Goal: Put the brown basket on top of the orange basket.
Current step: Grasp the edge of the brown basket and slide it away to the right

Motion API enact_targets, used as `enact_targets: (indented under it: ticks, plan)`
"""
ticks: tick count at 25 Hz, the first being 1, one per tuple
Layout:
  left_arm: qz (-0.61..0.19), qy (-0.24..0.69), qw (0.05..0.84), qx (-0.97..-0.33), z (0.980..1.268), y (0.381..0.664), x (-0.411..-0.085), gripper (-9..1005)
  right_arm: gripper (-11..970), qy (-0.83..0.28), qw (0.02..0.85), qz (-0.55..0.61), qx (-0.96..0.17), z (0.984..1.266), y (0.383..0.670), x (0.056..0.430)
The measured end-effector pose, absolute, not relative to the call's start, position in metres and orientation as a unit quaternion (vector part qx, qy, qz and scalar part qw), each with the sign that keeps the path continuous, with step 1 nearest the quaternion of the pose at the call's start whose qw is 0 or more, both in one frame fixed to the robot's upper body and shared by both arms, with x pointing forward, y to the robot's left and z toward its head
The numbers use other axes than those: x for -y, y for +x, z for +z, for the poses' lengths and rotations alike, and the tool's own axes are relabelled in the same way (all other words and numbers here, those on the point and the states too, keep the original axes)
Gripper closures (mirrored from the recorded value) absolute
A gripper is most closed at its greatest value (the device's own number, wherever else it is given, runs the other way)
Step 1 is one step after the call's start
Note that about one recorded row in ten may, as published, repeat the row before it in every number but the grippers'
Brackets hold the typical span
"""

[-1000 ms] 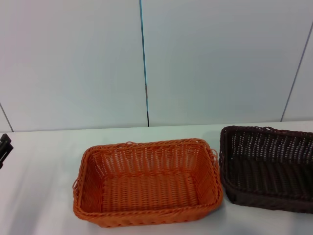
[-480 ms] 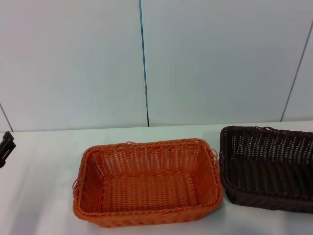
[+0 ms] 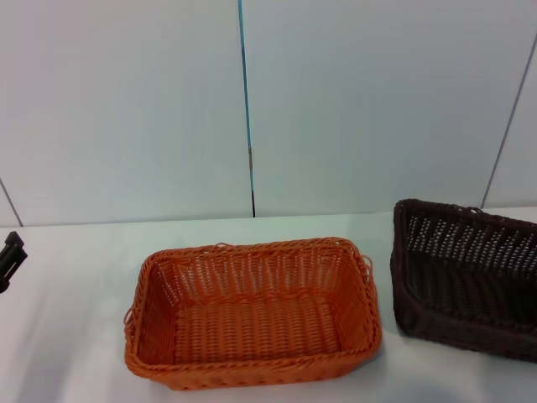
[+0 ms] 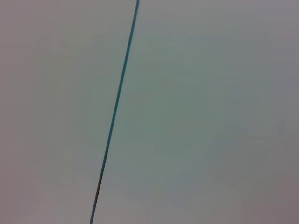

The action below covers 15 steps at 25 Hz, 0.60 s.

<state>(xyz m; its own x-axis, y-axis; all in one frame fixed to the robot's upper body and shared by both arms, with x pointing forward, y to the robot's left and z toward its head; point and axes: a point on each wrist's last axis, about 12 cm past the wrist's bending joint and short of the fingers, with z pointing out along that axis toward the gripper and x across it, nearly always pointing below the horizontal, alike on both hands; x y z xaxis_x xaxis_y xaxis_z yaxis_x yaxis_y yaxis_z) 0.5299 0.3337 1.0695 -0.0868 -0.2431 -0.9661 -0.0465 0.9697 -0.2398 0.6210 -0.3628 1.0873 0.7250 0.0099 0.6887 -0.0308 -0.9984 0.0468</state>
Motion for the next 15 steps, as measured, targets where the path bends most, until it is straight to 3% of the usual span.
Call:
enact_targets:
  ticks: [15]
  plan:
    - [-0.068, -0.086, 0.673, -0.731, 1.0784, 0.5337, -0.3309, 121, 335, 0.929, 0.022, 0.369, 0.031, 1.0796, 0.6127, 0.3664]
